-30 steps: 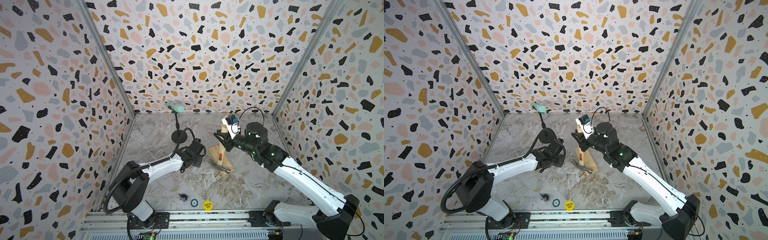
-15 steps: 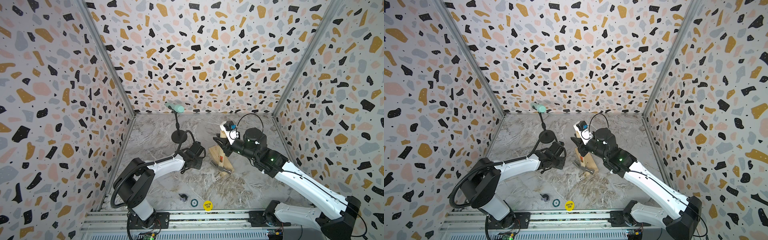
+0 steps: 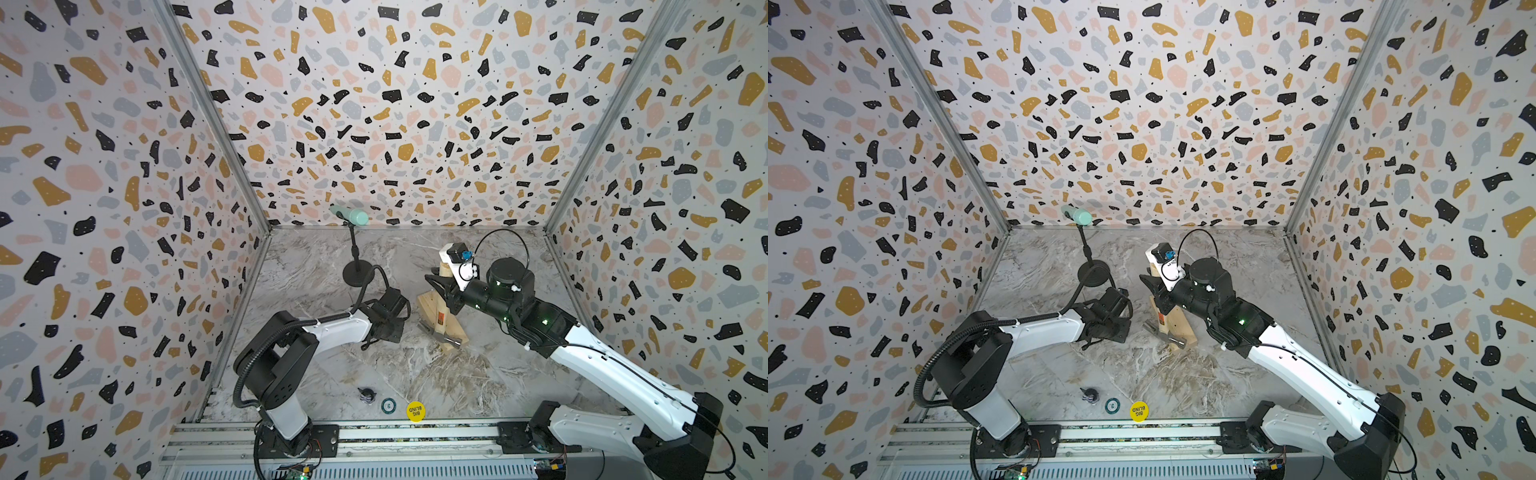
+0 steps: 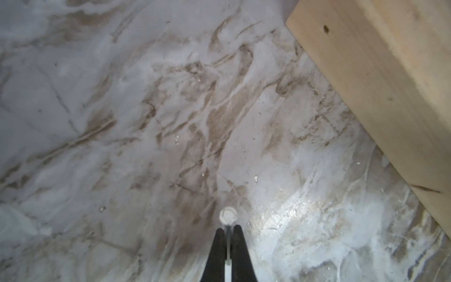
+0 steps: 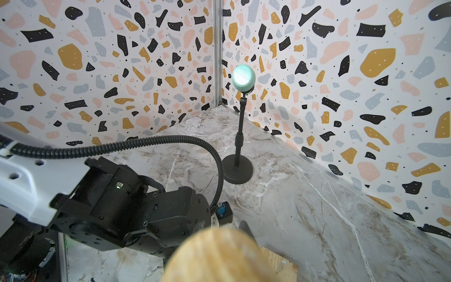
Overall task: Use a claw hammer to pull out a nail
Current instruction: Place the nail at the center of the board.
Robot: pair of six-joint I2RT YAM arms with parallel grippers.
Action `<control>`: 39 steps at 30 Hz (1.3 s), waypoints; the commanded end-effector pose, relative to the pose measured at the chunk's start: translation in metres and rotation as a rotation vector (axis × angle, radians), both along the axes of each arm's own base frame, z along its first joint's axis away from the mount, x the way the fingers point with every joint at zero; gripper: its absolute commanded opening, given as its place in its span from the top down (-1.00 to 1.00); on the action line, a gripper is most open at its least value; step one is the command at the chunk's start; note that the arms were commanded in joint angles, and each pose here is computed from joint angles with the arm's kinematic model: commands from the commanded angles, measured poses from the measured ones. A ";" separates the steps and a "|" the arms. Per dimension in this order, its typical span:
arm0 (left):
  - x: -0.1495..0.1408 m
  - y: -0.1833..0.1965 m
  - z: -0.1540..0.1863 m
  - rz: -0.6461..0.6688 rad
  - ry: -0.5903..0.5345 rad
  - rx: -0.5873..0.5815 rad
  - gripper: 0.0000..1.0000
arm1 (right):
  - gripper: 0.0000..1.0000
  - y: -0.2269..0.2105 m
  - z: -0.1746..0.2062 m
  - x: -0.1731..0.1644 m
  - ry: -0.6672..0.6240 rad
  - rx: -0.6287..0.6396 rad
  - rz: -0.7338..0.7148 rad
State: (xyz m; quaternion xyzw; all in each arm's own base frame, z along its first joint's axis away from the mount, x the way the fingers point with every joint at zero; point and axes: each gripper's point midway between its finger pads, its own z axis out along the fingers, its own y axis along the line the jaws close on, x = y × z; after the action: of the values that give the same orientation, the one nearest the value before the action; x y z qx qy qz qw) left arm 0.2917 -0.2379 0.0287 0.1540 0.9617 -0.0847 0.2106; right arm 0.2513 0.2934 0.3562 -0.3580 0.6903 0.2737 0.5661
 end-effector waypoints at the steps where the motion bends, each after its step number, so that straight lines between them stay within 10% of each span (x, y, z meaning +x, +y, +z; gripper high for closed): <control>1: 0.000 0.000 -0.006 0.011 0.010 -0.015 1.00 | 1.00 -0.007 0.063 -0.008 -0.151 0.143 -0.001; 39: 0.003 0.001 -0.003 0.028 0.021 -0.023 0.77 | 1.00 -0.008 0.064 -0.008 -0.153 0.136 -0.012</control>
State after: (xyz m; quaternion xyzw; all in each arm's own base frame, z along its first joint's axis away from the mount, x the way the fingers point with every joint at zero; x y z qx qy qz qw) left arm 0.2933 -0.2354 0.0194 0.1391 0.9653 -0.0870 0.2032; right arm 0.2513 0.2935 0.3558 -0.3573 0.6910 0.2691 0.5678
